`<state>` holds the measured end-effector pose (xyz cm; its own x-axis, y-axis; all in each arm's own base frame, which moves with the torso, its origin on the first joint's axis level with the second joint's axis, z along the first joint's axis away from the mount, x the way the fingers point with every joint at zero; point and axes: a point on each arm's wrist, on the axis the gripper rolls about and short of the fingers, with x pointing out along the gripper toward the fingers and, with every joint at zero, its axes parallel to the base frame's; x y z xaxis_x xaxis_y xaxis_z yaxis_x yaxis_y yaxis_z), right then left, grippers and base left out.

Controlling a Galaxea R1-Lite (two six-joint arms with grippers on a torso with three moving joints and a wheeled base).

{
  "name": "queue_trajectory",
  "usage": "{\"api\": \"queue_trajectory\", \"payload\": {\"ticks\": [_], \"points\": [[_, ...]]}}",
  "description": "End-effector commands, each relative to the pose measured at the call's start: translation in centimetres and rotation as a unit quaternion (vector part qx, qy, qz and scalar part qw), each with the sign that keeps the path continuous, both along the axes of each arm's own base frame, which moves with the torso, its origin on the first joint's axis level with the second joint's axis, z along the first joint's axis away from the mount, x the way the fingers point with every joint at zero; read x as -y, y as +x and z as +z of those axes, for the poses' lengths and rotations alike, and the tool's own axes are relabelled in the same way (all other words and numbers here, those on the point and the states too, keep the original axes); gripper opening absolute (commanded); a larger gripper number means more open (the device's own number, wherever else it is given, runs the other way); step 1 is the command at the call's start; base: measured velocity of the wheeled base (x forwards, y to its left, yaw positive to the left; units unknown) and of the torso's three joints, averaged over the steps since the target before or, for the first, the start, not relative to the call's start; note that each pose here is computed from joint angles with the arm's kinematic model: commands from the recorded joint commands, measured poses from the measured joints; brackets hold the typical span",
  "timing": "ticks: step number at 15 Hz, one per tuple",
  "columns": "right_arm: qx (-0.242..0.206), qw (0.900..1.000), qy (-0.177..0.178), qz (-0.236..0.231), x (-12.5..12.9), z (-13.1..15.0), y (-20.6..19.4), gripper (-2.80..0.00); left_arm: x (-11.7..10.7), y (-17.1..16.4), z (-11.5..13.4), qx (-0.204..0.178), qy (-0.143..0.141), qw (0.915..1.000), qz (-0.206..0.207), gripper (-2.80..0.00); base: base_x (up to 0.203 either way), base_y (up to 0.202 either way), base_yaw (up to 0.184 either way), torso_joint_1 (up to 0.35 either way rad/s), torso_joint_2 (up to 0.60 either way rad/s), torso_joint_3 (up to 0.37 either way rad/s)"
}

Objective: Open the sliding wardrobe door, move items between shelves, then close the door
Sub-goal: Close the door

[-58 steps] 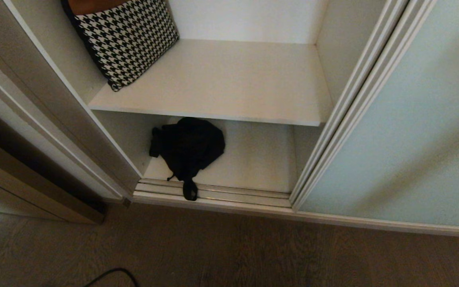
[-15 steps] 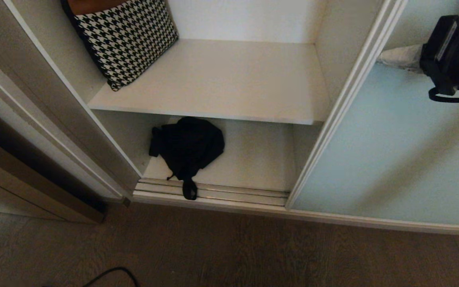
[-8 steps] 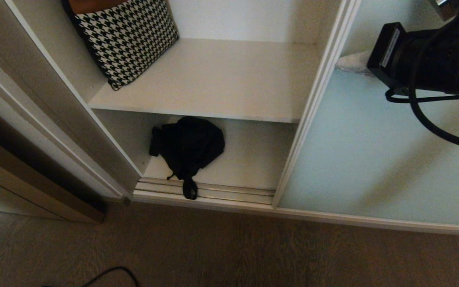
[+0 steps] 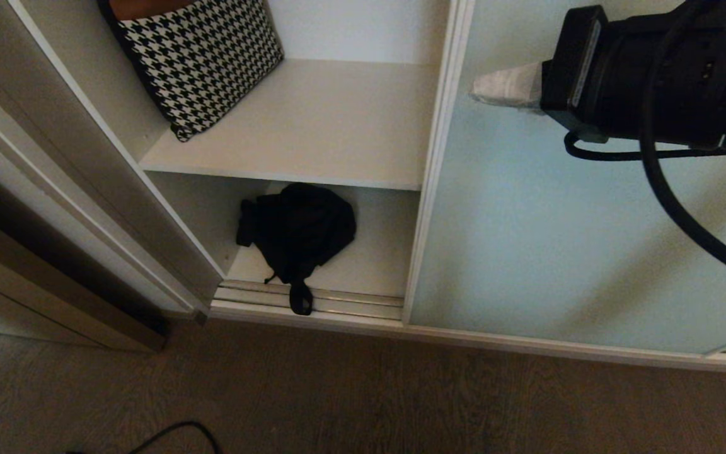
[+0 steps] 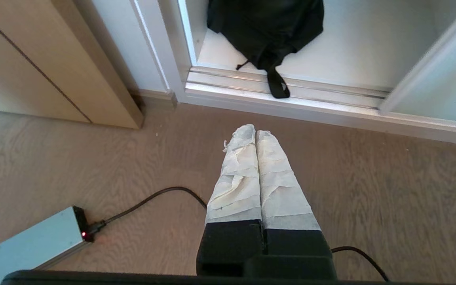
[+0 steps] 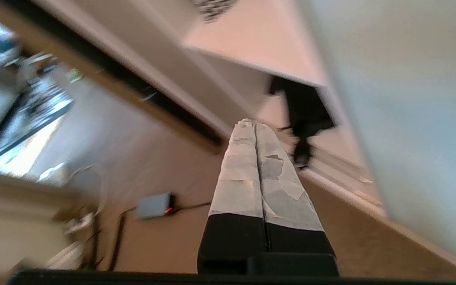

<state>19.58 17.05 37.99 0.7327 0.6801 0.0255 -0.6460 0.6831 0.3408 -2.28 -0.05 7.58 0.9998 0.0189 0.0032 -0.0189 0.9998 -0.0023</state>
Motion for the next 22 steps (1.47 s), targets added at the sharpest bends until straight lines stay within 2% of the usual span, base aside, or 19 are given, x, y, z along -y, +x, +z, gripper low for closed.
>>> {"api": "queue_trajectory", "payload": {"ticks": [1,3,9,12,15,17,19,22], "points": [[0.015,0.999,0.015,0.032,0.8,1.0,-3.1,-2.80,0.0,0.0,0.0,-0.001,0.000,1.0000,0.001,-2.80,0.000,0.000,0.000,0.000,0.00,0.000],[0.017,0.998,0.014,0.055,1.1,0.7,-4.7,-2.80,0.0,0.0,0.0,-0.001,0.000,1.0000,0.001,-2.80,0.000,0.000,0.000,0.000,0.00,0.000],[0.026,0.998,0.024,0.045,4.4,0.5,-7.6,-2.80,0.0,0.0,0.0,-0.002,0.000,1.0000,0.001,-2.80,0.000,0.000,0.000,0.000,0.00,0.000],[0.049,0.997,0.040,-0.041,8.0,1.4,-7.9,-2.80,0.0,0.0,0.0,-0.001,0.000,1.0000,0.001,-2.80,0.000,0.000,0.000,0.000,0.00,0.000],[0.073,0.987,0.051,-0.137,11.8,2.9,-9.3,-2.80,0.0,0.0,0.0,-0.001,0.000,1.0000,0.001,-2.80,0.000,0.000,0.000,0.000,0.00,0.000],[0.073,0.975,0.049,-0.204,13.6,3.1,-9.7,-2.80,0.0,0.0,0.0,-0.001,0.000,1.0000,0.001,-2.80,0.000,0.000,0.000,0.000,0.00,0.000],[0.072,0.958,0.043,-0.273,15.2,3.0,-10.1,-2.80,0.0,0.0,0.0,-0.001,0.000,1.0000,0.001,-2.80,0.000,0.000,0.000,0.000,0.00,0.000],[0.061,0.939,0.039,-0.336,16.4,2.7,-9.5,-2.80,0.0,0.0,0.0,-0.001,0.000,1.0000,0.001,-2.80,0.000,0.000,0.000,0.000,0.00,0.000]]}}
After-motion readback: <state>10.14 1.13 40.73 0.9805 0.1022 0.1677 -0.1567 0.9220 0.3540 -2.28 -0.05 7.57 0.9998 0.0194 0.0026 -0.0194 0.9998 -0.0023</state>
